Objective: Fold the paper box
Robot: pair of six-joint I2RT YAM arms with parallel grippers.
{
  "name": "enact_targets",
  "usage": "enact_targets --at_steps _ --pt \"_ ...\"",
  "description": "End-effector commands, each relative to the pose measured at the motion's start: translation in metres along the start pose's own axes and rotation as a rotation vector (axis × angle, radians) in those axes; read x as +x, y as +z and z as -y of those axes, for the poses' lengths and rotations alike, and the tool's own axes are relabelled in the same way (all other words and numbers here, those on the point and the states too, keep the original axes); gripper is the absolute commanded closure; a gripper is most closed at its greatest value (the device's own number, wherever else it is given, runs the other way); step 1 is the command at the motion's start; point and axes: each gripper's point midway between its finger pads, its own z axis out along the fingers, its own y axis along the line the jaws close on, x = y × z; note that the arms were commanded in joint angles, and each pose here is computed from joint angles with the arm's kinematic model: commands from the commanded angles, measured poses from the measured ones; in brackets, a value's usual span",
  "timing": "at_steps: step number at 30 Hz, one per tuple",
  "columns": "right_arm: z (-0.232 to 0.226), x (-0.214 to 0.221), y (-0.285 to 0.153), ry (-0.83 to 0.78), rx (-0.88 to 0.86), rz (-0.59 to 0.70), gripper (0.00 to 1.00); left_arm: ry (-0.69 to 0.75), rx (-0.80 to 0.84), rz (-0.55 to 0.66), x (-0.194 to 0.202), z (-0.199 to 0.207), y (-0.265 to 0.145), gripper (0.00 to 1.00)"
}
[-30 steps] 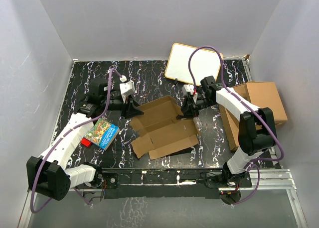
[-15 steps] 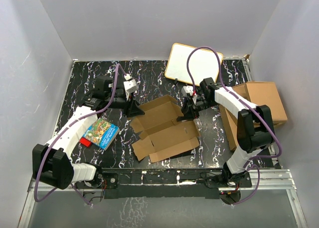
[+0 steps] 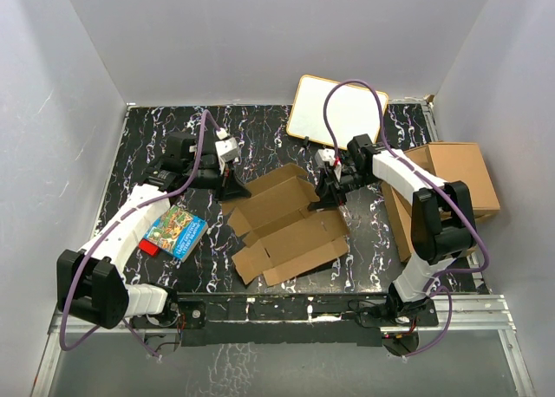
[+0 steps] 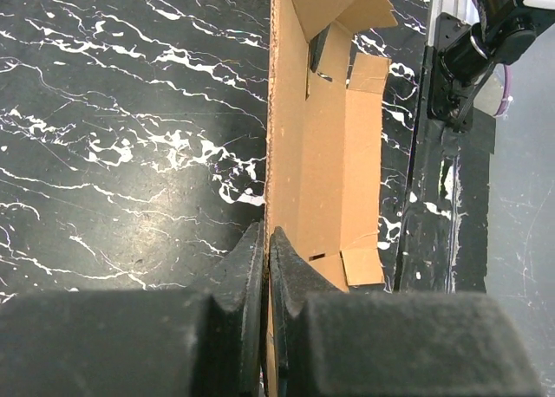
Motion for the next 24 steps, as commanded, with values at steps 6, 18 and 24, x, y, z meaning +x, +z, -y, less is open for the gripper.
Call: enact_targets --at_steps 6,18,24 --pt "0.026 -0.035 -0.044 -0.049 0.153 0.017 0.48 -0.107 -0.132 0.060 -0.007 0.008 -0.015 1.00" --pt "0.015 -0.025 -0.073 -0.072 0.519 0.003 0.14 -0.441 -0.375 0.166 0.005 0.004 -0.034 1.00" --pt "0.041 -0.019 -0.106 0.018 0.696 -0.001 0.14 -0.450 -0.404 0.143 0.010 -0.003 -0.034 1.00"
